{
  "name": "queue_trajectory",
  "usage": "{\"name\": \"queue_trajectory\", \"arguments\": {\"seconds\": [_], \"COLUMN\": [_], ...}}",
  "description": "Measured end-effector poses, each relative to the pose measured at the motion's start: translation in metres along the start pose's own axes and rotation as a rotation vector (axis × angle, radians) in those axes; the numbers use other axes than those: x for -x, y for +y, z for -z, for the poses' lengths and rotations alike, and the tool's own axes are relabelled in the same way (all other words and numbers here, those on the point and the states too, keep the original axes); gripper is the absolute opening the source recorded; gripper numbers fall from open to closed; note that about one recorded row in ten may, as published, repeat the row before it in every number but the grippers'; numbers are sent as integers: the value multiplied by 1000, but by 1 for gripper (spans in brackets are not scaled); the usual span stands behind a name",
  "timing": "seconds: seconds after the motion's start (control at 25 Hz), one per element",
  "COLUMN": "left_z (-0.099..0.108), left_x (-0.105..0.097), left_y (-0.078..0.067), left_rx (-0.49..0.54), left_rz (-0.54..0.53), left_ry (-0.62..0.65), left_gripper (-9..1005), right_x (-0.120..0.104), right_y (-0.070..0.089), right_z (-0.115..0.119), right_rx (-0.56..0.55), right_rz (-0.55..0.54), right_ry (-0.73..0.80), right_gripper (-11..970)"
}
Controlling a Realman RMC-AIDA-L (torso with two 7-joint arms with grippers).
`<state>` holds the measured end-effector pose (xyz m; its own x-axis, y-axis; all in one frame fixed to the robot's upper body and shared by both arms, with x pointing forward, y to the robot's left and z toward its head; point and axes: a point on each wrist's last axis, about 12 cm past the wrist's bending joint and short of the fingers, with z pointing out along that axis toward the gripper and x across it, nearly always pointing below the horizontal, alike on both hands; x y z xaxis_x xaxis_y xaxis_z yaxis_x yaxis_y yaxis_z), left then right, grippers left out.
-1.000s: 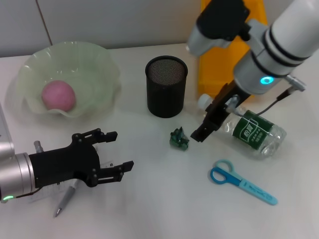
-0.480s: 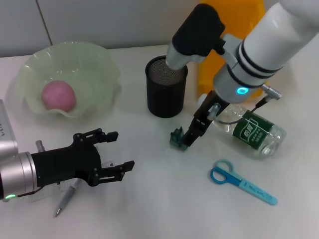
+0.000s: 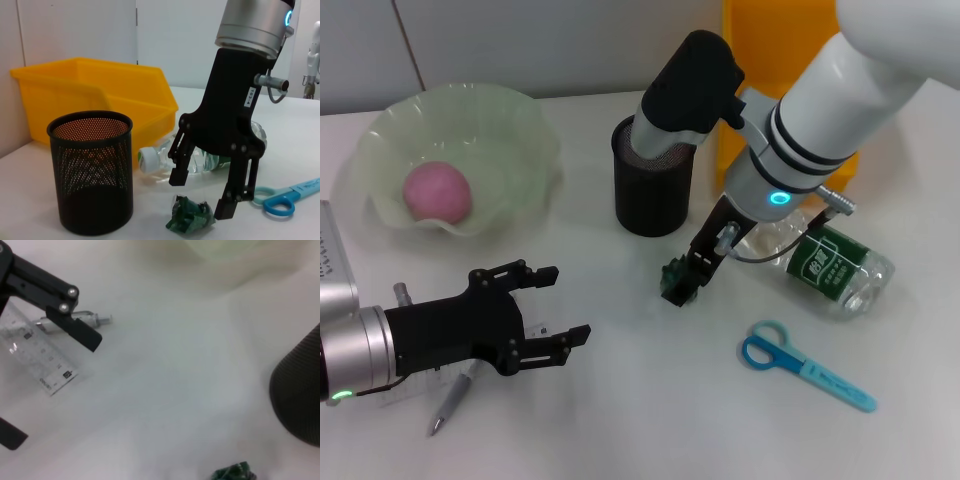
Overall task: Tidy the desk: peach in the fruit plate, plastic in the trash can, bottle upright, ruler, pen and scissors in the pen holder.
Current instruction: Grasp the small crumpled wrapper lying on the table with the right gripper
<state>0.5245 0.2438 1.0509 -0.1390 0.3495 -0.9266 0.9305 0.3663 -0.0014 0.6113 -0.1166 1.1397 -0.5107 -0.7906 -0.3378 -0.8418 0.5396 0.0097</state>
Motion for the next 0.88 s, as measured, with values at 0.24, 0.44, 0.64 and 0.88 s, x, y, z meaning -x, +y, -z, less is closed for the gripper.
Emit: {"name": "queue_trajectory", "arguments": {"seconds": [0.24,0.44,0.64,0.88], "left_z": [0,0,0,0], "left_x": [0,0,-1,-2], "left_y": [0,0,0,-1], "left_rx": [0,0,-2,-6], "left_rz": [-1,0,-1,-4], "left_ry": [0,0,4,16], "left_gripper": [826,826,826,826], "right_x": [1,3,1,2], "right_y": [0,3,4,5], "right_z": [-3,-7,-12,-15], "right_rx": [6,3,1,4], "right_rz": [-5,8,11,19], "right_ry": [-4,-11,-1,11], "right_gripper": [834,833,832,808]}}
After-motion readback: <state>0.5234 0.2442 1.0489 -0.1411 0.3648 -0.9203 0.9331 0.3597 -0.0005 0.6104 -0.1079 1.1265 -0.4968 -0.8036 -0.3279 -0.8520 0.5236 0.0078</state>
